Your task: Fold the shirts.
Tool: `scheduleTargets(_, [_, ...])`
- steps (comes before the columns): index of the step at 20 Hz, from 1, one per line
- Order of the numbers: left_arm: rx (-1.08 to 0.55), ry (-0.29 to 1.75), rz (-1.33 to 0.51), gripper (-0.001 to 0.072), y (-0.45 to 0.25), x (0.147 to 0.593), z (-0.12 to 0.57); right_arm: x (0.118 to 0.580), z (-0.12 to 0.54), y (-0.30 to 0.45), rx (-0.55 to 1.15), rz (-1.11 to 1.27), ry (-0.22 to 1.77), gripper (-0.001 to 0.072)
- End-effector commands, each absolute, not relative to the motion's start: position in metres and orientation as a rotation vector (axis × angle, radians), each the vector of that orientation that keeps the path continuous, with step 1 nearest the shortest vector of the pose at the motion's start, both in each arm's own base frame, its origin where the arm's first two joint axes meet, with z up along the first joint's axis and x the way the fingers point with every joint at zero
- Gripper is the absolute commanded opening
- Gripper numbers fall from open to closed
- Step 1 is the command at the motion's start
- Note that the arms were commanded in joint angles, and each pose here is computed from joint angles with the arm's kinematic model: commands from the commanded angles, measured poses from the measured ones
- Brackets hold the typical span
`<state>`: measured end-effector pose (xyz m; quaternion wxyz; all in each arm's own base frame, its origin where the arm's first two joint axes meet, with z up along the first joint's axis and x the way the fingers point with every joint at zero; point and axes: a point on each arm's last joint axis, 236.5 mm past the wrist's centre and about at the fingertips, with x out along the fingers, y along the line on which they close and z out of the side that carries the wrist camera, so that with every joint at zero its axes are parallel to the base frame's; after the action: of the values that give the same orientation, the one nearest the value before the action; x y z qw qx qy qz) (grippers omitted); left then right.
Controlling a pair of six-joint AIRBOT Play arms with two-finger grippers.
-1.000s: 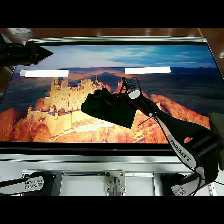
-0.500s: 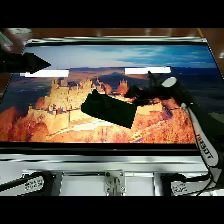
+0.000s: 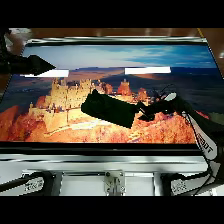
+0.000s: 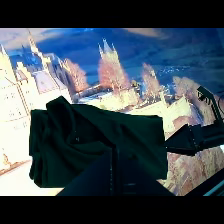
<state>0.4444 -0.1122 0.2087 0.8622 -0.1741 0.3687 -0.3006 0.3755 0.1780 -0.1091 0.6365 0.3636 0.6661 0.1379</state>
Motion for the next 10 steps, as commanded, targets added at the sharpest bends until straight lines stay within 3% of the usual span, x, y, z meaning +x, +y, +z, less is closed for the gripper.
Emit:
scheduleTargets(1, [-0.361, 0.776, -0.641, 0.0033, -0.117, 0.443, 0.209, 0.381, -0.113, 0.215, 0.950, 0.384, 1.492, 0.0593])
scheduleTargets(3, [-0.362, 0.776, -0.642, 0.0033, -0.118, 0.443, 0.209, 0.379, -0.112, 0.223, 0.923, 0.422, 1.484, 0.0173])
scheduleTargets(4, [-0.361, 0.776, -0.642, 0.0033, -0.118, 0.443, 0.209, 0.382, -0.109, 0.223, 0.899, 0.447, 1.469, 0.0065])
scheduleTargets(7, [-0.361, 0.776, -0.643, 0.0033, -0.118, 0.443, 0.209, 0.412, -0.052, 0.214, 0.760, 0.615, 1.302, 0.0064])
scheduleTargets(10, [-0.361, 0.776, -0.643, 0.0033, -0.118, 0.443, 0.209, 0.458, 0.050, 0.142, 0.698, 0.551, 1.080, 0.0064])
